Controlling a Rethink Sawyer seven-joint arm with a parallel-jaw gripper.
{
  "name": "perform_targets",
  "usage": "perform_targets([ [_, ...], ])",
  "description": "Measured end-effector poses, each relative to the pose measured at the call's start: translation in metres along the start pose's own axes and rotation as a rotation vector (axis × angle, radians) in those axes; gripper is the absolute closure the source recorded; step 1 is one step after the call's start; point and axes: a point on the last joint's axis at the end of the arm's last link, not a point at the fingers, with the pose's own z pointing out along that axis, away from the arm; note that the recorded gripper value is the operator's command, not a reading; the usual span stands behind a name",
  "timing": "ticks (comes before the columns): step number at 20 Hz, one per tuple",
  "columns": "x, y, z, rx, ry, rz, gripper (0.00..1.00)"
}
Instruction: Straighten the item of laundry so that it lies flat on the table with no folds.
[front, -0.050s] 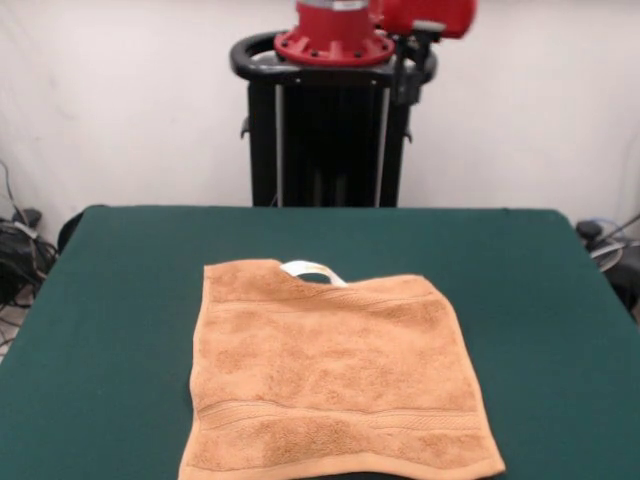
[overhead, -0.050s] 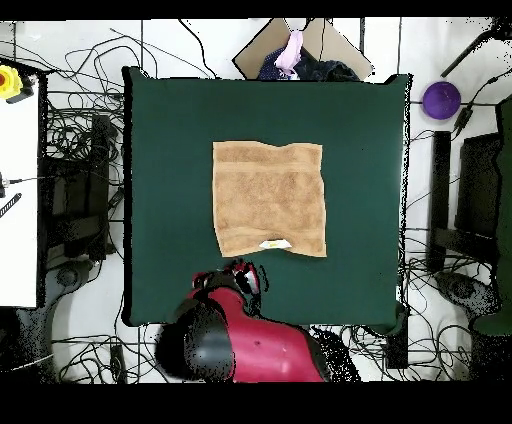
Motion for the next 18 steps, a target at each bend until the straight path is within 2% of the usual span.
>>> perform_targets([
  [4,-0.037,-0.002,0.006,-0.002,0.011,0.117,1.0],
  [5,-0.041,-0.003,0.007,-0.002,0.013,0.126,1.0],
  [9,-0.076,-0.026,0.009,-0.026,0.064,0.21,1.0],
  [14,-0.096,-0.053,0.011,-0.055,0.111,0.265,1.0],
  [18,-0.116,-0.06,0.018,-0.059,0.116,0.265,1.0],
])
